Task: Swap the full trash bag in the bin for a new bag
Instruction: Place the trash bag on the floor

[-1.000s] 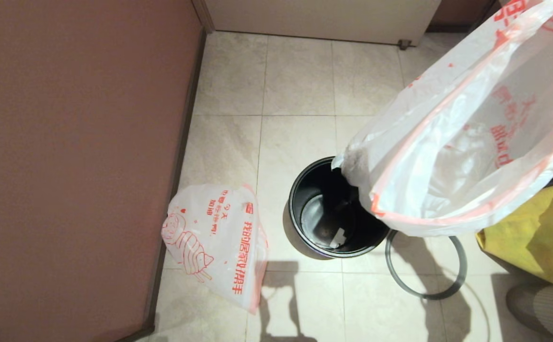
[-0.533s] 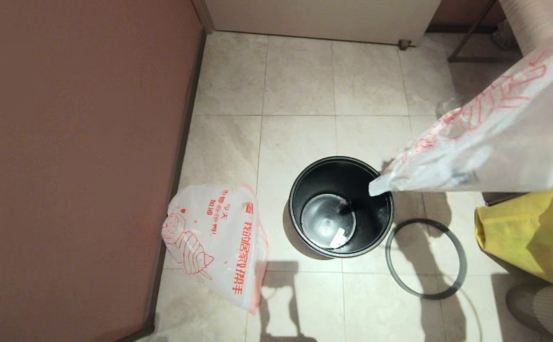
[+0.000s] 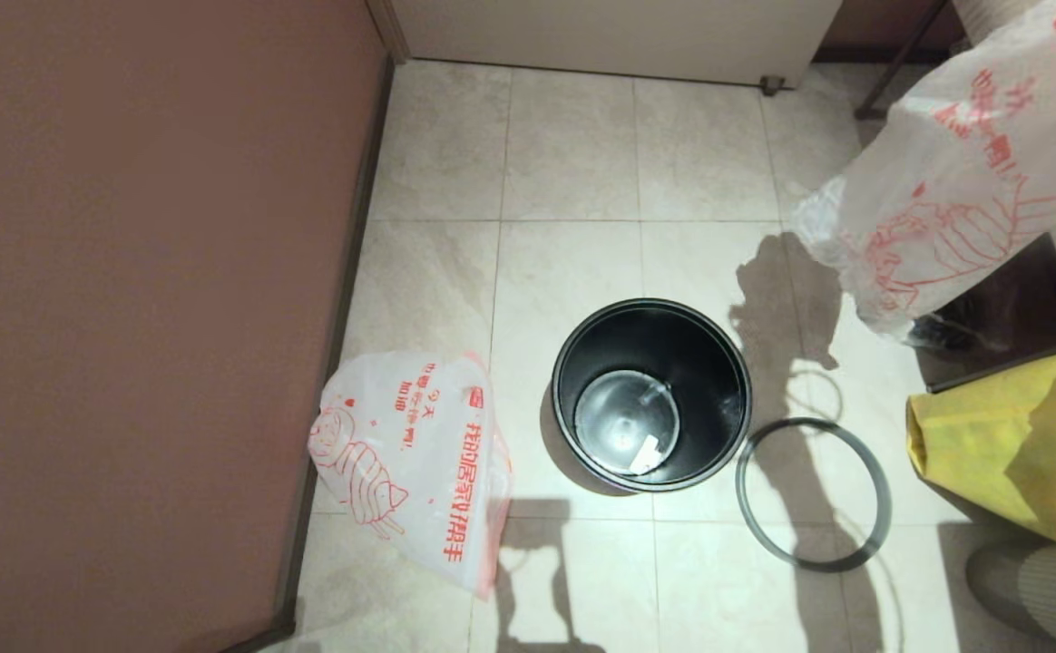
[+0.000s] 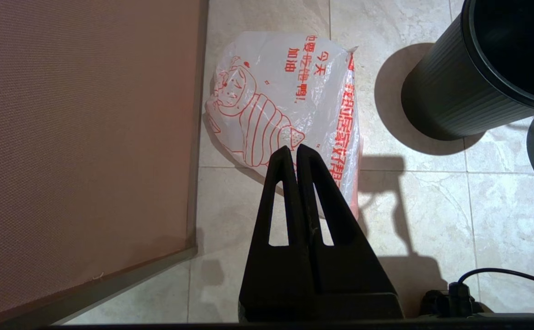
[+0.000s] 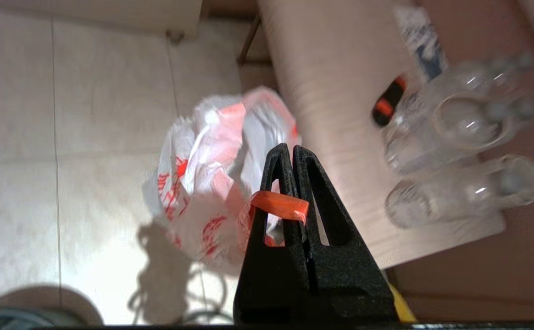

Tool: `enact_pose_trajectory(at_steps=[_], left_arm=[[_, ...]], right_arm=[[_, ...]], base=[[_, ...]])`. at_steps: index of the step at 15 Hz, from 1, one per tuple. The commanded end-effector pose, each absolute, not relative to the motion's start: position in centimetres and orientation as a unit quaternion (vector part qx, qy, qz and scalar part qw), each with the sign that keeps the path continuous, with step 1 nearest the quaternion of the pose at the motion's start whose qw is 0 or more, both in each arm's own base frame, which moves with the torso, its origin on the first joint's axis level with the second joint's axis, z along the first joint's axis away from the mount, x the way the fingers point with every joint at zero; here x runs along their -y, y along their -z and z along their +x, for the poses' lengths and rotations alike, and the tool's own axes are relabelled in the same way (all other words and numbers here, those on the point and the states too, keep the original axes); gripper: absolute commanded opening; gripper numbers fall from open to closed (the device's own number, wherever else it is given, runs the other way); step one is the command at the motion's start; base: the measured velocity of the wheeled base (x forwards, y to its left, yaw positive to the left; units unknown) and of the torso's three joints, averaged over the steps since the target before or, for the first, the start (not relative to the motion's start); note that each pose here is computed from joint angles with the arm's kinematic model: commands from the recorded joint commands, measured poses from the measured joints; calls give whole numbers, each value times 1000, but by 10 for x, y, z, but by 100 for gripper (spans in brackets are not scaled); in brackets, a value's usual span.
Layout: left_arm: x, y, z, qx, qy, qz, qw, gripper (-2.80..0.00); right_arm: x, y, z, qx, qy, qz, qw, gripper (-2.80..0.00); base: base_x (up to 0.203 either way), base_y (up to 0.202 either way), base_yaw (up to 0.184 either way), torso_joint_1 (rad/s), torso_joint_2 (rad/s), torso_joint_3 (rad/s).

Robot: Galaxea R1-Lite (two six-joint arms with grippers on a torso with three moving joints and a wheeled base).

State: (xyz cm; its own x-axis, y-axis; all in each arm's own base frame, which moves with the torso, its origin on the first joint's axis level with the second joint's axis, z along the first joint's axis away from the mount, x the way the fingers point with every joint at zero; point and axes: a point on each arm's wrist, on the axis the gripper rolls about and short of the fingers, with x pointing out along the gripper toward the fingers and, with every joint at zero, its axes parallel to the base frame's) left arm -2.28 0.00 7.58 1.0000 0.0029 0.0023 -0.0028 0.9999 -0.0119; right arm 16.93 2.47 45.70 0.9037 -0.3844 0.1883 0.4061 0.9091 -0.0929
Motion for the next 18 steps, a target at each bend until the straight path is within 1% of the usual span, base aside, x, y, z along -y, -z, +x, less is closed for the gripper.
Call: enact_pose_trajectory(at_steps=[1,4,6,7,9,10,11,14,15,16,17,18], left_arm=[[0,-76,-23,2,-2,-6,1000,-280],[0,-76,-23,2,-2,-6,1000,-280],[0,-76,-23,2,-2,-6,1000,-280],[0,-76,-23,2,-2,-6,1000,-280],[0,-76,-23,2,-2,-6,1000,-280],[0,-76,-23,2,-2,-6,1000,-280],[0,-76,-23,2,-2,-6,1000,-280],[0,-76,-23,2,-2,-6,1000,-280],[0,-76,-23,1,-2,-6,1000,-280],[0,-76,-23,1,-2,-6,1000,-280],[0,-76,-23,2,-2,-6,1000,-280],[0,-76,-23,2,-2,-6,1000,-280]], right_arm=[[-26,-432,203,33,207,-73,975,-280],[-8,-383,274,-52,217,-58,973,-280],[10,-339,323,-126,214,-36,968,-280],[16,-317,342,-162,217,-31,962,0],[28,-273,376,-227,229,-31,946,0],[31,-261,382,-247,237,-38,939,0],[33,-259,380,-262,240,-53,933,0],[30,-282,352,-270,239,-66,930,0],[28,-299,334,-257,228,-59,937,0],[26,-314,317,-245,192,-40,950,0],[27,-317,305,-261,164,-28,951,0],[29,-312,295,-300,162,-27,940,0]], base=[[0,0,0,0,0,0],[0,0,0,0,0,0],[0,0,0,0,0,0],[0,0,0,0,0,0],[0,0,0,0,0,0],[0,0,0,0,0,0],[0,0,0,0,0,0],[0,0,0,0,0,0],[0,0,0,0,0,0],[0,0,0,0,0,0],[0,0,0,0,0,0],[0,0,0,0,0,0]])
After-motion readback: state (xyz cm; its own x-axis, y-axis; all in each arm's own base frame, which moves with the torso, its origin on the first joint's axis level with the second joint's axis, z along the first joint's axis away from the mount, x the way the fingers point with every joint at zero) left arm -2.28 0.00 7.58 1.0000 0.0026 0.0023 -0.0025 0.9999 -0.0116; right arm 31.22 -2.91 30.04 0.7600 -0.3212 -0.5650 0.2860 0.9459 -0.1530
